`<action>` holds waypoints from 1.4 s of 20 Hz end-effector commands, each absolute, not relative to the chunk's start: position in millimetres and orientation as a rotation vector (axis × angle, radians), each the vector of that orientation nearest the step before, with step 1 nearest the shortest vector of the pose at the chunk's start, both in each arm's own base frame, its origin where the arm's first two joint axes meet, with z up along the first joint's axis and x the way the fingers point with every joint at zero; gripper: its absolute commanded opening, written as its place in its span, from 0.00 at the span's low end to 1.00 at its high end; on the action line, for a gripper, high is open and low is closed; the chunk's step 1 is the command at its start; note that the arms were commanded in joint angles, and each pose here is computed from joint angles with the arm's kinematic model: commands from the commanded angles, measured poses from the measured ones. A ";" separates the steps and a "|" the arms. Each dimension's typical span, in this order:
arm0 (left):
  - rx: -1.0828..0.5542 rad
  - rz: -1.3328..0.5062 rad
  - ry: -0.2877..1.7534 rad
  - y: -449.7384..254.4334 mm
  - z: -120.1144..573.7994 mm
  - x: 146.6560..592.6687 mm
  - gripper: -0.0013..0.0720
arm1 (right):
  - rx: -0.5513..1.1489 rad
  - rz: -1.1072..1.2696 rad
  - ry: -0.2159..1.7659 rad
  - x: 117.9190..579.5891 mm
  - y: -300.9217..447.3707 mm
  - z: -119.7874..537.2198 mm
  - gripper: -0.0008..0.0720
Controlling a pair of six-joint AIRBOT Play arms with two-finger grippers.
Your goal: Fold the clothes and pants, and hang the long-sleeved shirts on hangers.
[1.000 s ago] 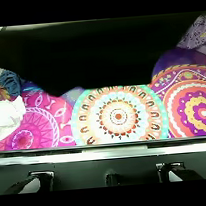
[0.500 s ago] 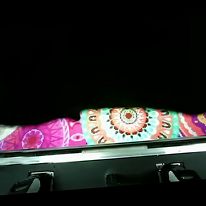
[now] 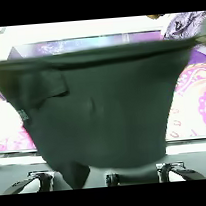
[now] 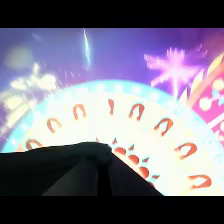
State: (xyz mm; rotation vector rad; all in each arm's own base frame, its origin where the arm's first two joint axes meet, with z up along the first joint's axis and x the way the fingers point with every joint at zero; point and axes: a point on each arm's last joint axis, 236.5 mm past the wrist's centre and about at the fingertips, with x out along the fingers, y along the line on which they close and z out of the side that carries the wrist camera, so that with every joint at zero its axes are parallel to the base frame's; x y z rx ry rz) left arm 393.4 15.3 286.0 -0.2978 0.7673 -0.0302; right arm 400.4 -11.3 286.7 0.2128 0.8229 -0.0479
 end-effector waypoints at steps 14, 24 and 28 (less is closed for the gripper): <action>-0.327 -0.107 1.187 -17.4 -34.6 551.6 0.04 | 0.223 -0.143 1.312 529.7 -25.4 -30.1 0.05; -0.281 -0.122 1.463 -16.4 -59.0 490.9 0.04 | 0.238 -0.136 1.633 464.8 -14.3 -60.4 0.05; -0.285 -0.124 1.501 -17.4 -69.5 485.7 0.04 | 0.259 -0.117 1.661 462.4 -7.3 -69.5 0.05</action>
